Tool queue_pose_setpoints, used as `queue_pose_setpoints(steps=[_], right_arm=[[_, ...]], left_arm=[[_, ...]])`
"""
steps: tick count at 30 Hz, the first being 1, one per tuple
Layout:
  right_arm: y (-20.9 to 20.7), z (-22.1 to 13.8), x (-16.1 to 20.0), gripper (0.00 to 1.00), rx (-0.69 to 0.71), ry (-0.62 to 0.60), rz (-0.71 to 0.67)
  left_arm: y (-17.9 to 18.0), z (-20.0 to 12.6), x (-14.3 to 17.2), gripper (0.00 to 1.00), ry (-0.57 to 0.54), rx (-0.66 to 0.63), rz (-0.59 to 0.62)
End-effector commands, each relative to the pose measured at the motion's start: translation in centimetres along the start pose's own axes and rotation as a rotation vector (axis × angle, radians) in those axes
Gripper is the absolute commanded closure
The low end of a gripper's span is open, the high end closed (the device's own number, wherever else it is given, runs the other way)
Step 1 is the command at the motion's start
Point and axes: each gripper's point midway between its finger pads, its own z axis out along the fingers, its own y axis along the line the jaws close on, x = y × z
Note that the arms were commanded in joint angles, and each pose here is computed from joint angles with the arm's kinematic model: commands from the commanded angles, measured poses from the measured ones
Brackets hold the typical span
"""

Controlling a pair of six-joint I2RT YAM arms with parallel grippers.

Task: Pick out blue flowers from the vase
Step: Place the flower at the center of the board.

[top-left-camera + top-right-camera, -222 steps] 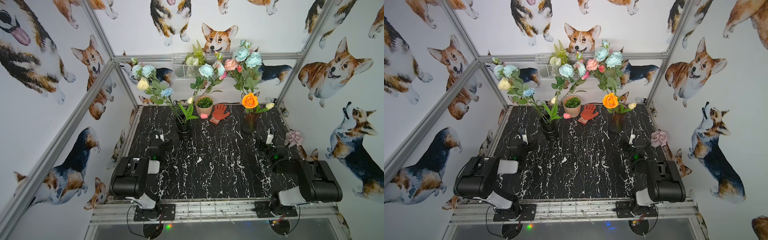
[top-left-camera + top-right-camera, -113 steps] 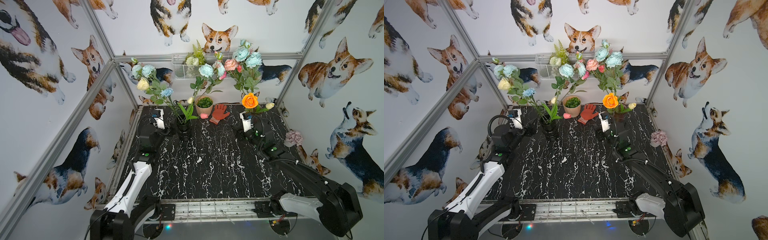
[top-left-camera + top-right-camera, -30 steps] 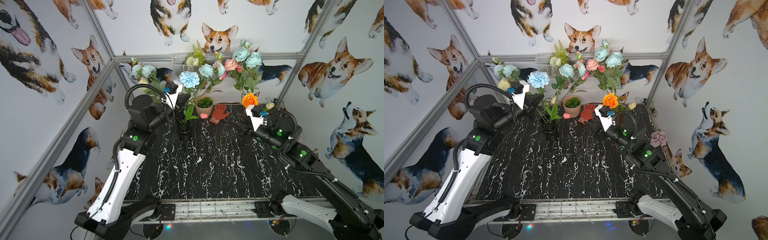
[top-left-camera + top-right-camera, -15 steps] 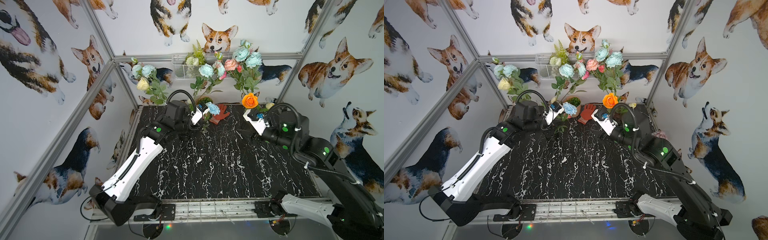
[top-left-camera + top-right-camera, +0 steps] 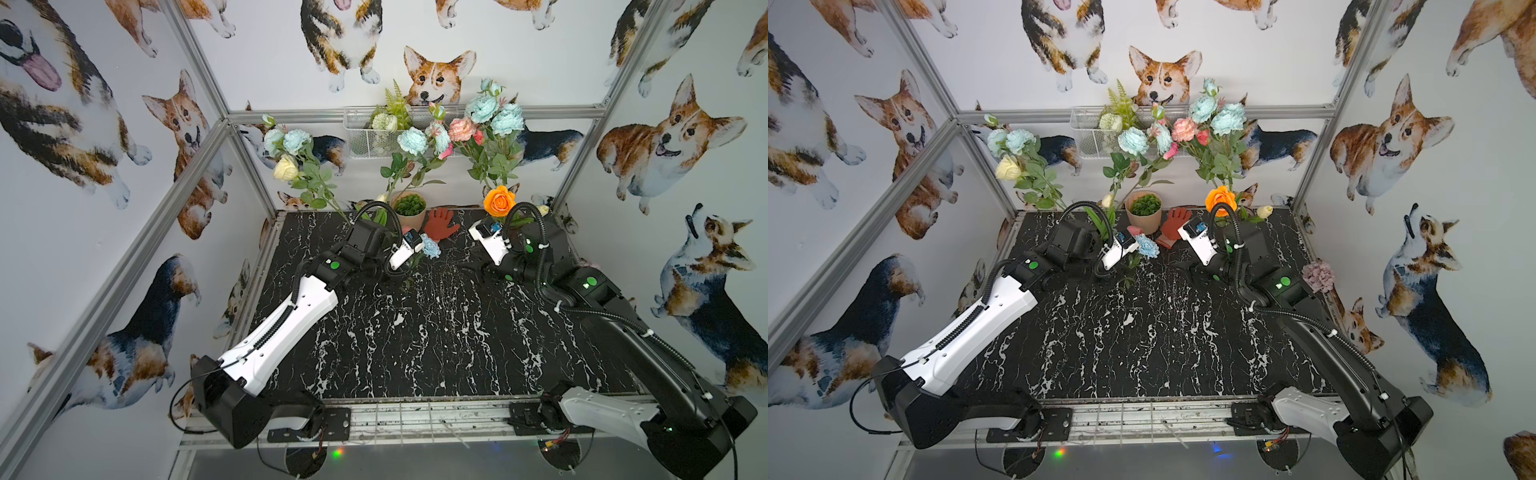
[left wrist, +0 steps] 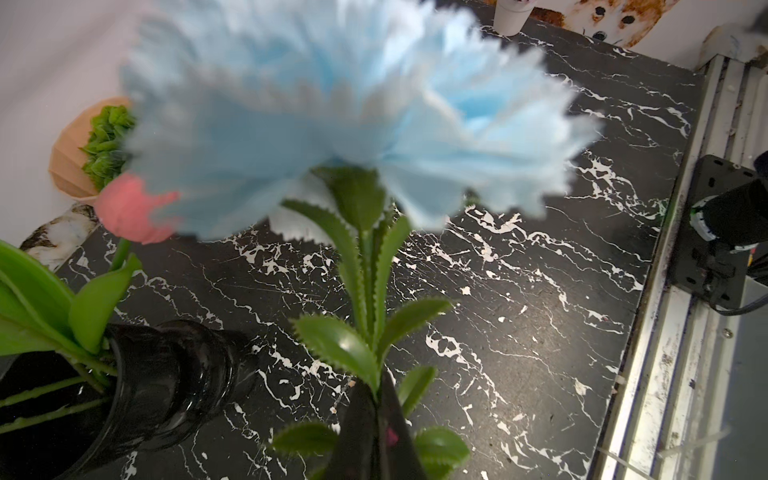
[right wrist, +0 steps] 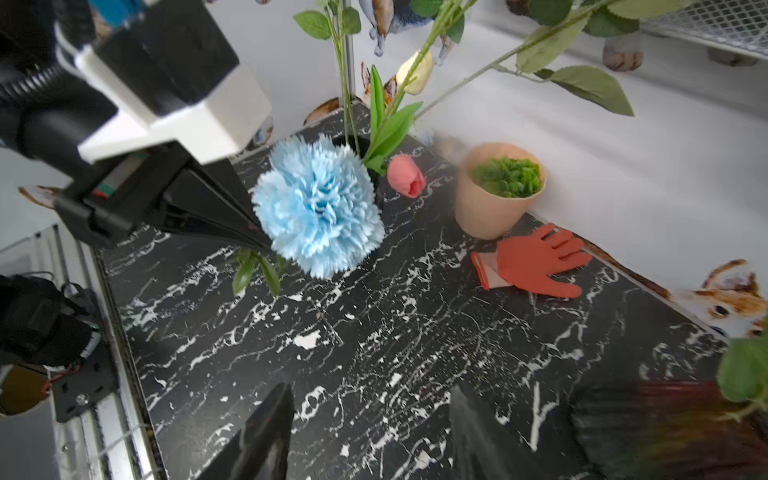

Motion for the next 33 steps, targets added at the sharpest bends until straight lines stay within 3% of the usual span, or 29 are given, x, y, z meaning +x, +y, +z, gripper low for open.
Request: queue_pose_setpoints(steps=[1,6,10,17,26,33], right_arm=[[0.4,1.6,-2.9,0.38,-0.072,-0.142,0.109],[-1.1,3.2,-2.2,0.38,-0.063,-0.243,0.287],[-2.2,3.2,-0.3,0.38,0.006,-0.193,0.304],[-8.1,-4.0,0.9,0.41,0.225,-0.265,0.398],[-9.9,-6.1,3.5,0.41,0.324,-0.261,0.432],[-10.8,-6.7,5.2,0.42,0.374,-0.267,0.462]], left_arm=[[-1.3,0.1,-0.5,1.00,-0.038,0.072,-0.007],[-1.5,1.4,0.1,1.00,-0.025,0.100,-0.028],[-0.9,3.1,2.0,1.00,0.050,0.078,-0.032],[-0.3,8.2,5.8,1.00,0.264,0.001,0.037],[1.3,16.2,7.0,1.00,0.436,-0.075,0.231],[2.6,20.6,6.2,1.00,0.475,-0.119,0.429]])
